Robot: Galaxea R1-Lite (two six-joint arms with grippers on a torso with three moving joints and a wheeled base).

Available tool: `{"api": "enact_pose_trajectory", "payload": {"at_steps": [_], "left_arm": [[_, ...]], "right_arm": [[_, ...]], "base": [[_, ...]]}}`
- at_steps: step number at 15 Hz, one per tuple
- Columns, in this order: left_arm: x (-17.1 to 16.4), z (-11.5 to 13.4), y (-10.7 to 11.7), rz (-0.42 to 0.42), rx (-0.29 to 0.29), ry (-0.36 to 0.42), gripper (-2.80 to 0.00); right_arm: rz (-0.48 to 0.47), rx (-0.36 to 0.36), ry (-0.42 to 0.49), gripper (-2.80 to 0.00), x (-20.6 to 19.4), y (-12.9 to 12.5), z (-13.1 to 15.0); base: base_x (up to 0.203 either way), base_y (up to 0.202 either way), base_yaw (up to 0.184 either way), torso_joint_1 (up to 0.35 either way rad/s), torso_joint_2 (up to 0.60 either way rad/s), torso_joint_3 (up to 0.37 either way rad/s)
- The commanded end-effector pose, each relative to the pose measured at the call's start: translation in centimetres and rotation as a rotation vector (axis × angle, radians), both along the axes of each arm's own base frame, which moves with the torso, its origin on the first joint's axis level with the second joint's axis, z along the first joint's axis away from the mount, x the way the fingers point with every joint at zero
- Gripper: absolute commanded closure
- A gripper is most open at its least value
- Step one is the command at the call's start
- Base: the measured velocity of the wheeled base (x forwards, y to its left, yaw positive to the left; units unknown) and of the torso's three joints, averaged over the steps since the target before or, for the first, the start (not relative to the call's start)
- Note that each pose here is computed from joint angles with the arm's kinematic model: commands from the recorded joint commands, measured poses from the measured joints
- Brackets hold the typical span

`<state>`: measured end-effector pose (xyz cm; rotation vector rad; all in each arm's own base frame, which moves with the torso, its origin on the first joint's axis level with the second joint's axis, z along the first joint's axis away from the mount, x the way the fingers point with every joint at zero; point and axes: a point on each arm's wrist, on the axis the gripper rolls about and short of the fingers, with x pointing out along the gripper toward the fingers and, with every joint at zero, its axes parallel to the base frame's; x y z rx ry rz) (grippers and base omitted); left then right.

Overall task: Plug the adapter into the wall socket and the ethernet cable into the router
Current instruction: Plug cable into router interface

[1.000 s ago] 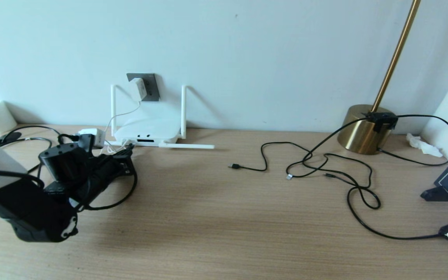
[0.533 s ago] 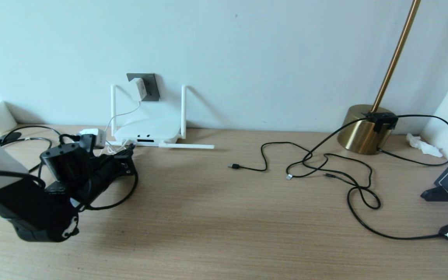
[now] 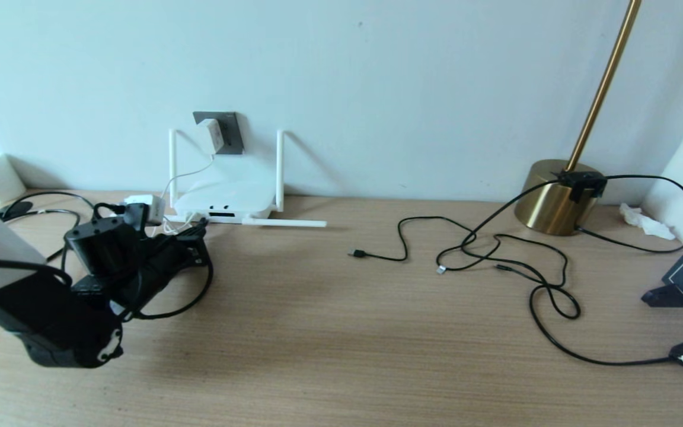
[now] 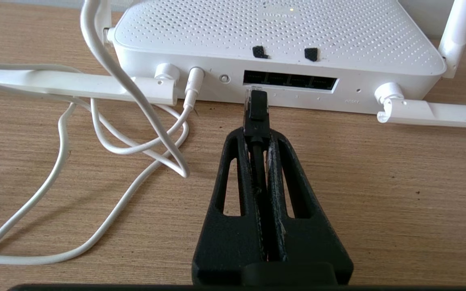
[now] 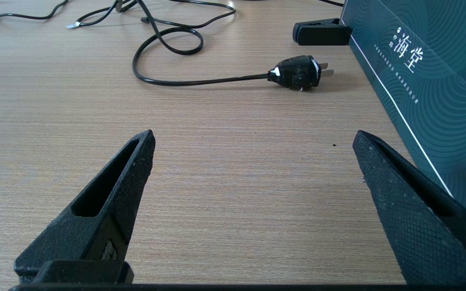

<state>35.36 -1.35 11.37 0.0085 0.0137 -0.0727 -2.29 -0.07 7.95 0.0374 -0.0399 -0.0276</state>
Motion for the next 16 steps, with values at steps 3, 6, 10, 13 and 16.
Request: {"api": "enact_pose_trajectory", "payload": {"at_steps": [3, 6, 10, 13, 16], "left_arm": [[0.14, 0.16, -0.09, -0.003, 0.0, -0.013, 0.0], [0.21, 0.03, -0.04, -0.001, 0.0, -0.01, 0.0], [0.61, 0.32, 0.0, 0.001, -0.001, -0.026, 0.0], [0.79, 0.02, 0.0, 0.001, -0.001, -0.02, 0.0], [0.84, -0.03, -0.01, 0.001, -0.002, -0.019, 0.0]], "right_arm": [[0.0, 0.0, 0.012, -2.8, 0.09, 0.0, -0.29], [0.001, 0.0, 0.01, -2.8, 0.08, 0.0, -0.29], [0.0, 0.0, 0.011, -2.8, 0.09, 0.0, -0.29], [0.001, 0.0, 0.012, -2.8, 0.09, 0.0, -0.29], [0.001, 0.0, 0.01, -2.8, 0.08, 0.0, -0.29]], "base": [[0.0, 0.0, 0.0, 0.0, 0.0, 0.0], [0.0, 0.0, 0.0, 0.0, 0.0, 0.0], [0.0, 0.0, 0.0, 0.0, 0.0, 0.0], [0.0, 0.0, 0.0, 0.0, 0.0, 0.0], [0.0, 0.0, 0.0, 0.0, 0.0, 0.0]]}}
